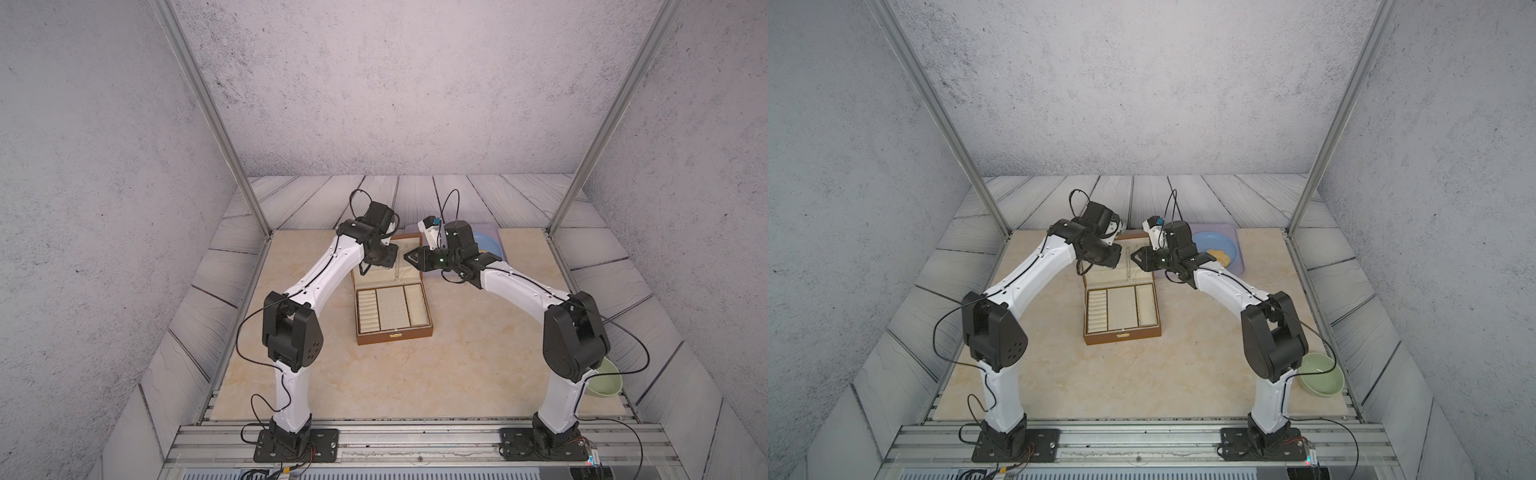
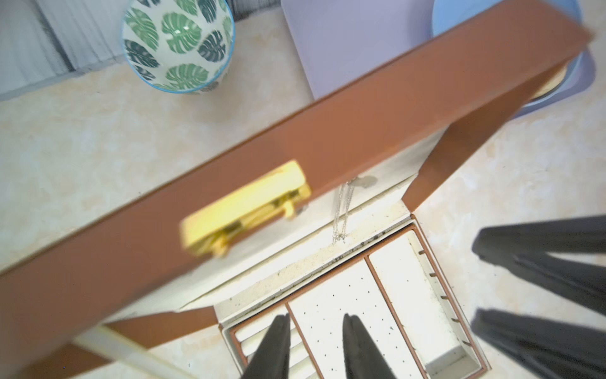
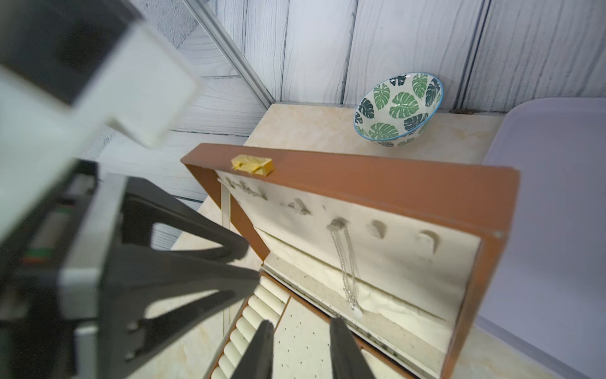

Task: Put jewelry chain into jewelry box
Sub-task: Hang the necklace on the jewelry box clasp, then close the fastener on the jewelry box.

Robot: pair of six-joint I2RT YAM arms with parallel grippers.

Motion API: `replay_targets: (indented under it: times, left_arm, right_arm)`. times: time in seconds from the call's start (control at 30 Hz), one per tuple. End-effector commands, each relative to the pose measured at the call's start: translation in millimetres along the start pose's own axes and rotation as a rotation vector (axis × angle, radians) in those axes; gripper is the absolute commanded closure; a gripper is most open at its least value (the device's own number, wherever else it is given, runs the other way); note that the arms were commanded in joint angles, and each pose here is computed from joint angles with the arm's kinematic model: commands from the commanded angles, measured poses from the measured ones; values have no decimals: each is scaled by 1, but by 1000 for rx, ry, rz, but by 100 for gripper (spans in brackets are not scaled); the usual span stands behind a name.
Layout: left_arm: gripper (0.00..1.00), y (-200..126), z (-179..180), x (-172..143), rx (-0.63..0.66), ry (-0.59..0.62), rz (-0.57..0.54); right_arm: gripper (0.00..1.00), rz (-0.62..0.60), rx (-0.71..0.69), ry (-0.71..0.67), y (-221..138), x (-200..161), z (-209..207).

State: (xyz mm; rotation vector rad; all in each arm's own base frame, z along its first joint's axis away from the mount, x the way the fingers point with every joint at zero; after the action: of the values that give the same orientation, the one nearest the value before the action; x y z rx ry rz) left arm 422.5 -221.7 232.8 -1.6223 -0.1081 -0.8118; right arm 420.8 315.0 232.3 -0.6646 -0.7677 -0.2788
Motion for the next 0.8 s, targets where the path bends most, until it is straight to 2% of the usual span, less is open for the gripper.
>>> replay_targets:
  times: [0.0, 0.07, 0.13, 0.2, 0.23, 0.27, 0.4, 0.57, 0.63, 0.77]
  left_arm:
    - [60, -37, 16, 6, 30, -78, -111]
    - [52, -50, 21, -2, 27, -117, -142]
    - [37, -60, 25, -12, 21, -152, -167]
    - [19, -72, 27, -20, 14, -174, -196]
    - [5, -74, 27, -26, 12, -182, -197]
    - [1, -77, 27, -32, 11, -188, -202]
    - [2, -81, 30, -52, 10, -216, -204]
    - [2, -82, 31, -68, 3, -235, -201]
    - [2, -82, 33, -73, 8, -238, -196]
    - [2, -82, 38, -76, 14, -251, -196]
  right_arm:
    - [65, 4, -61, -159, -18, 13, 7]
    - [63, -7, -74, -252, -21, 21, 9]
    - [60, -18, -101, -336, -22, 30, 9]
    - [58, -25, -110, -425, -21, 37, 9]
    - [56, -31, -108, -466, -20, 41, 10]
    - [55, -39, -105, -506, -19, 45, 12]
    - [43, -34, -108, -663, -9, 53, 10]
    - [33, 29, -75, -826, 10, 46, 4]
    - [27, 40, -58, -857, 14, 45, 3]
    - [24, 93, -30, -895, 22, 39, 0]
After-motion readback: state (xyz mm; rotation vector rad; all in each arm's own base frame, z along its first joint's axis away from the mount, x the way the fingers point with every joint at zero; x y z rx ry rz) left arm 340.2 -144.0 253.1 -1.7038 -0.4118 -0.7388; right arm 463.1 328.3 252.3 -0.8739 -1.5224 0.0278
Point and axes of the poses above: each gripper's point midway between its finger pads, its own y axis out along the fingers, its own z axis along the line the jaws close on, x = y × z, the point moved 2 cm from there along -y, back along the fingers, and after that the axes turned 6 degrees about y, right-handed, at the moved point
